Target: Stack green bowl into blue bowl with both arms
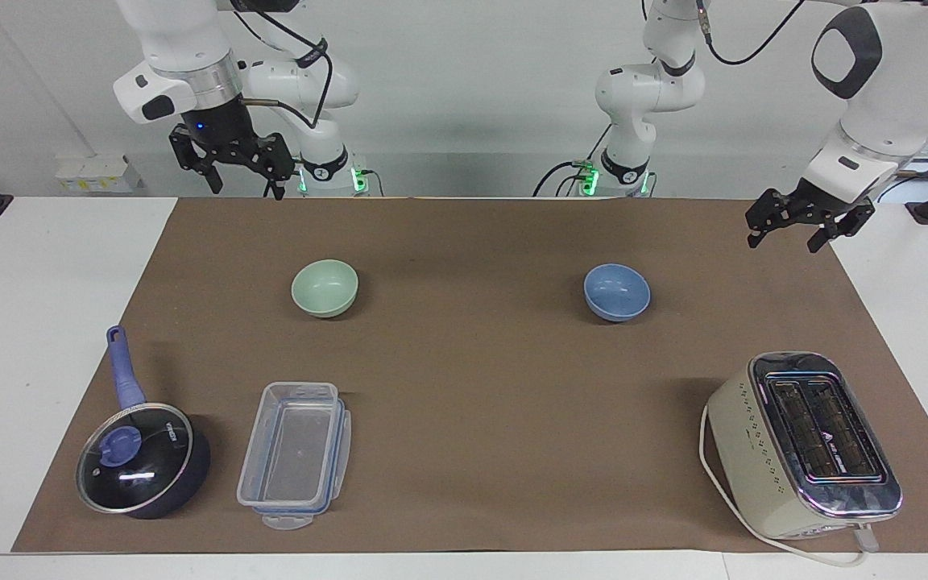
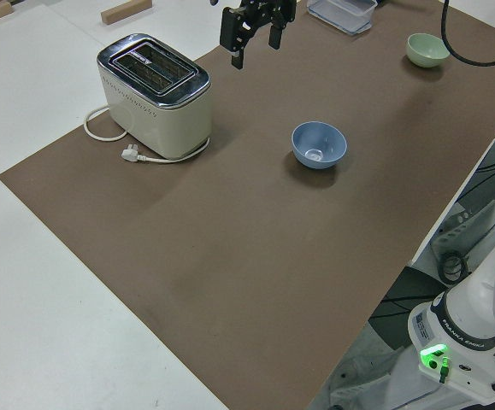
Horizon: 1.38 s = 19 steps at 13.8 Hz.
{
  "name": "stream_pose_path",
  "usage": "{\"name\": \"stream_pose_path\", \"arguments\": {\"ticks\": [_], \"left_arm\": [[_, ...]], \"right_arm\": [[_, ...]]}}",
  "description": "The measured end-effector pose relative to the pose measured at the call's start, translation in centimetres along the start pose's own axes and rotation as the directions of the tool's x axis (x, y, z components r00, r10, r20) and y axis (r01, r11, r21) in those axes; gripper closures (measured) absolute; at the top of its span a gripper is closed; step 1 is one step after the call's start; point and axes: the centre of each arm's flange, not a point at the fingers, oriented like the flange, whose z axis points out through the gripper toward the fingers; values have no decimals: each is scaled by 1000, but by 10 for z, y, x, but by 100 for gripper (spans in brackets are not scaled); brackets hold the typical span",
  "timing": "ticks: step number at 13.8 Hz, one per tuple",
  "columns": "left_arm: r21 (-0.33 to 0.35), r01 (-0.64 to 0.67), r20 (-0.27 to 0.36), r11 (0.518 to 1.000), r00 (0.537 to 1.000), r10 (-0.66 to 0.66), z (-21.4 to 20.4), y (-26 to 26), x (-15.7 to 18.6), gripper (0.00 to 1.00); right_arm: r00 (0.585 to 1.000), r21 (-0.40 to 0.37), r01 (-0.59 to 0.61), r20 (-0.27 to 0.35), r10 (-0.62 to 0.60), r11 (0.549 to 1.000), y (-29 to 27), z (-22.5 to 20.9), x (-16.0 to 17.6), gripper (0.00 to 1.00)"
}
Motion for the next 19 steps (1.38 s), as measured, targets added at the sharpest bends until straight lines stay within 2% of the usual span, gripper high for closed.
{"name": "stream_pose_path", "arguments": {"ticks": [9,13,19], "left_arm": [[-2,38,14,999,999,-38,5,-9,-4,0],[-7,69,63,998,996,-68,36,-6,-13,0],[-8,55,91,998,994,-54,93,5,-22,0]], "right_arm": [[1000,0,0,0,0,1000,0,0,0,0],[1000,0,-1,0,1,1000,1,0,0,0],[1000,0,-2,0,2,1000,1,0,0,0]]}}
